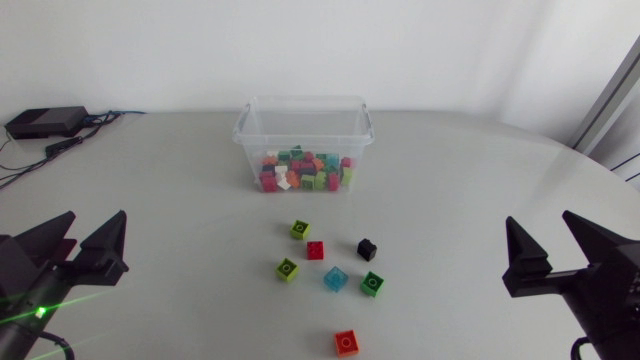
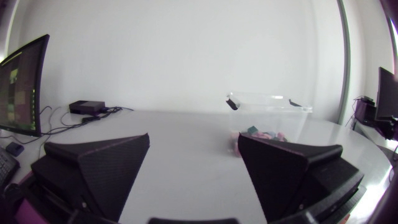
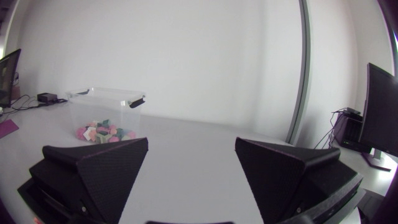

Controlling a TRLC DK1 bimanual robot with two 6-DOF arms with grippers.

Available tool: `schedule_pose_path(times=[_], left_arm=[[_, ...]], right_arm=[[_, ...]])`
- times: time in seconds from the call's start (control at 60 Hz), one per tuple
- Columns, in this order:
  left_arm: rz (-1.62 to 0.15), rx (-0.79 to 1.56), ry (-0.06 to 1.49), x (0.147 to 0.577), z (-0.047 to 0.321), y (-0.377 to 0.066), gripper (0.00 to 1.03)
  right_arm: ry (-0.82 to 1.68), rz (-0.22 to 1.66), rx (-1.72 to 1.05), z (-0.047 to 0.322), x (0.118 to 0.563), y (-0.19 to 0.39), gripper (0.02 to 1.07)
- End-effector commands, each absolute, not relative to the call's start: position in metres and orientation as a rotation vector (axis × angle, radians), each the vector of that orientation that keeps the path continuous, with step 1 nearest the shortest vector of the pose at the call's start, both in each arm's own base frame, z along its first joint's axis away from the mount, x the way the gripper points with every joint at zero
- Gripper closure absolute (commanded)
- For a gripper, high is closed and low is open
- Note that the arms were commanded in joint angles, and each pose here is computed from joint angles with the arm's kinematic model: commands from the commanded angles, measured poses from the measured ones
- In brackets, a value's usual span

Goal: Place the duplo bricks in the container

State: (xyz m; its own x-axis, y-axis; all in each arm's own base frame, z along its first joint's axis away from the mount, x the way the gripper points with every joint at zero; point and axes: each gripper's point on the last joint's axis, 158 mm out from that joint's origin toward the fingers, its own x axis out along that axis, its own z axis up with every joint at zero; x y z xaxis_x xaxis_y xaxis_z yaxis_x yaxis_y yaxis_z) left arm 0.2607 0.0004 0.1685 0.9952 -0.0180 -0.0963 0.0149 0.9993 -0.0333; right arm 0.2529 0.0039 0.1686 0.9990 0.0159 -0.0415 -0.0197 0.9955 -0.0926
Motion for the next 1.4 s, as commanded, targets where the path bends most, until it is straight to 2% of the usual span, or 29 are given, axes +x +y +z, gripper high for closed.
schedule_pose_path(times=[0.0,0.167,0.517,0.7,0.833,0.9,1.1,1.25,1.383], left_arm=[[-0.043,-0.049,0.094,0.270,0.193,-0.006,0.05],[-0.112,-0.058,0.204,0.290,0.201,-0.027,0.06],[-0.276,-0.016,0.603,0.313,0.164,-0.099,0.08],[-0.375,0.099,0.818,0.316,0.131,-0.140,0.08],[-0.461,0.231,0.906,0.317,0.109,-0.163,0.08],[-0.533,0.344,1.018,0.310,0.088,-0.180,0.07],[-0.581,0.443,1.216,0.304,0.037,-0.206,0.08],[-0.613,0.516,1.320,0.301,0.007,-0.207,0.18],[-0.639,0.516,1.329,0.302,0.001,-0.213,0.22]], right_arm=[[0.030,0.025,-0.075,0.188,0.254,0.006,0.06],[0.102,0.043,-0.075,0.193,0.265,0.009,0.06],[0.327,0.098,-0.072,0.179,0.288,0.021,0.07],[0.437,0.177,-0.047,0.166,0.287,0.035,0.07],[0.514,0.216,-0.052,0.157,0.281,0.046,0.07],[0.551,0.235,-0.056,0.154,0.280,0.051,0.07],[0.635,0.255,-0.086,0.141,0.279,0.054,0.07],[0.672,0.298,-0.226,0.139,0.280,0.053,0.07],[0.823,0.379,-0.356,0.115,0.273,0.059,0.07]])
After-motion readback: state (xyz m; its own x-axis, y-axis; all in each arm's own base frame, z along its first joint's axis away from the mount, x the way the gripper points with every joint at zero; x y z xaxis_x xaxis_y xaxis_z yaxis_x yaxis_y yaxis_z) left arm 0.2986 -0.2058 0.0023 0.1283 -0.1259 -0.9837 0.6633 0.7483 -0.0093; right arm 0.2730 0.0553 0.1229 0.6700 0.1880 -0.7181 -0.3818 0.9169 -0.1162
